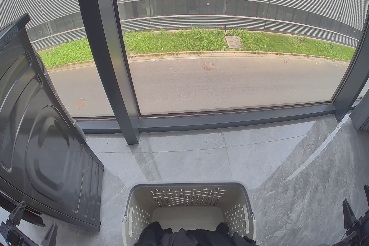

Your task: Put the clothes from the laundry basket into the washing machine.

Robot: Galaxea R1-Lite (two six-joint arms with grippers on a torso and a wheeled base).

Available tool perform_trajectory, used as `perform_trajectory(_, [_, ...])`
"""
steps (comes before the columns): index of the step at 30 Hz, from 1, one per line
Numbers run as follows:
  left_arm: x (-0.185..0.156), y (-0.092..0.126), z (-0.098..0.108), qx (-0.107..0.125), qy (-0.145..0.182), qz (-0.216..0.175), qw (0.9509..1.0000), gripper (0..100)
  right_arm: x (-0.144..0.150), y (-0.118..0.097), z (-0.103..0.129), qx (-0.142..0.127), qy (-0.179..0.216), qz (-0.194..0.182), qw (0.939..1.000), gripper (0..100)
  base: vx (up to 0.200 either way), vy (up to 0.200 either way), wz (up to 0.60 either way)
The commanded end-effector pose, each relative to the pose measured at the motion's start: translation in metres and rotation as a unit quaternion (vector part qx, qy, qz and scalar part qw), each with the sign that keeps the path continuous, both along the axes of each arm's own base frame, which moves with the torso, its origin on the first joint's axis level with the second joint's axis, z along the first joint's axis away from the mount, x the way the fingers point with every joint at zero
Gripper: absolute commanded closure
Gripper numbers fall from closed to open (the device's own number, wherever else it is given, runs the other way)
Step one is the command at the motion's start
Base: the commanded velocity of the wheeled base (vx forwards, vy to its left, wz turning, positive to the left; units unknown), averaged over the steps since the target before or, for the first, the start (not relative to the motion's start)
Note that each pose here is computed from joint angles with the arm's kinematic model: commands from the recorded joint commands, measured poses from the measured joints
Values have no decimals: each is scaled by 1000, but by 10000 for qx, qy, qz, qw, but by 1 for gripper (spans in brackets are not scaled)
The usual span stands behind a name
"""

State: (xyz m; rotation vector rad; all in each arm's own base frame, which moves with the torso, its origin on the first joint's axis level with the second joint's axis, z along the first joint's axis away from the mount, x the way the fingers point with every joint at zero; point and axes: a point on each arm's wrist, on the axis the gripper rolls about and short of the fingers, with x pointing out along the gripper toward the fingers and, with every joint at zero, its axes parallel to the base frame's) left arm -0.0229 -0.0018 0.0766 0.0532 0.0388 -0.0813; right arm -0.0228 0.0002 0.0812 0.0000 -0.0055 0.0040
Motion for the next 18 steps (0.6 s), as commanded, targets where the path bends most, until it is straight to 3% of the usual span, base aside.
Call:
perform_trajectory(1, [0, 0, -5, 2, 2, 2, 10000, 0, 0, 0, -5, 0, 12, 3, 10000, 0, 0, 0, 0])
perform_trajectory(18, [0, 0, -5, -6, 2, -5, 10000, 0, 0, 0, -5, 0, 12, 3, 10000, 0, 0, 0, 0])
